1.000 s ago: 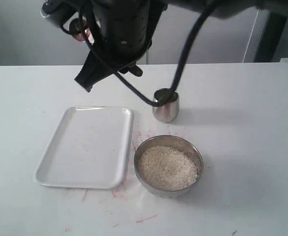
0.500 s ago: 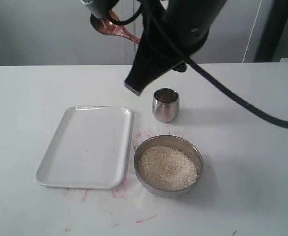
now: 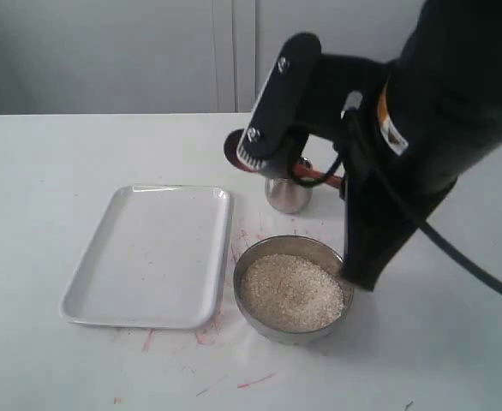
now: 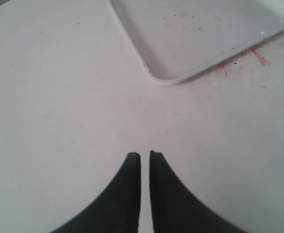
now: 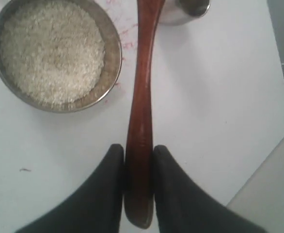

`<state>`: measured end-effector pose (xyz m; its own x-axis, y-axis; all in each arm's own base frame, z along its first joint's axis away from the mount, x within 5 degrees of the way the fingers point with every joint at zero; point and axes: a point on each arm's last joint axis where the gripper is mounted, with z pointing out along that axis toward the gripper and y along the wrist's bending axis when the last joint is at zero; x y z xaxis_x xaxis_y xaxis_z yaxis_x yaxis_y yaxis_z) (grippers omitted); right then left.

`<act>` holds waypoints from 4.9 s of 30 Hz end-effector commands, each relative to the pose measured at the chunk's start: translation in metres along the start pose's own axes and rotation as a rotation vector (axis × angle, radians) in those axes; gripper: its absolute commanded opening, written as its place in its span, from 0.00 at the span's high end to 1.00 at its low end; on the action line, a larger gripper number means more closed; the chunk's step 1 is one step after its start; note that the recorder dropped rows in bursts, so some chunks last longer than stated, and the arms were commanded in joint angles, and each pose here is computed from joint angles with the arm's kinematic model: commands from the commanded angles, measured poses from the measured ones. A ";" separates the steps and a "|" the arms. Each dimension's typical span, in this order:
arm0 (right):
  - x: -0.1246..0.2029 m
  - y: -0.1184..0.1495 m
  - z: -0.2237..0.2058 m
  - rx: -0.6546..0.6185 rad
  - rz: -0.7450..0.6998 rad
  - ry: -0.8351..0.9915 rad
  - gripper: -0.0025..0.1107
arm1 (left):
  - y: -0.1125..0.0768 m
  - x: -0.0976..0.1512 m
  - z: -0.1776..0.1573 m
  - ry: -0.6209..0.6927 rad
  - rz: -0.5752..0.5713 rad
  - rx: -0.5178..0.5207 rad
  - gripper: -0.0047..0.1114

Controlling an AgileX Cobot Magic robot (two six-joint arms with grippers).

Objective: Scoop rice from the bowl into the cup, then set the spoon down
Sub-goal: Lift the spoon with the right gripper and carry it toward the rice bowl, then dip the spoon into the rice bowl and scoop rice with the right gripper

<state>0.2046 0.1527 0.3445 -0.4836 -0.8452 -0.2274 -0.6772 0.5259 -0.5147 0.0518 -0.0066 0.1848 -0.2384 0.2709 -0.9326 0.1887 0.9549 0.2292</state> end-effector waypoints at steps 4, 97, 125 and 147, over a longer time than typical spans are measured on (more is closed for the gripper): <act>0.023 0.017 0.024 -0.017 -0.169 0.107 0.98 | -0.002 0.006 0.001 0.039 -0.004 0.015 0.84; 0.020 0.069 0.102 0.043 -0.557 0.326 0.98 | -0.002 0.006 0.001 0.037 -0.004 0.014 0.84; 0.023 0.085 0.102 -0.080 -0.149 0.331 0.98 | -0.002 0.006 0.001 0.037 -0.004 0.014 0.84; 0.022 0.097 0.100 -0.175 0.072 0.336 0.98 | -0.002 0.006 0.001 0.037 -0.004 0.014 0.84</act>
<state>0.1862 0.1737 0.2077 -0.6537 -0.7551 0.0498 -0.7112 0.5906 -0.3812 0.0518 -0.0066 0.1848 -0.2384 0.2709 -0.9326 0.1887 0.9549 0.2292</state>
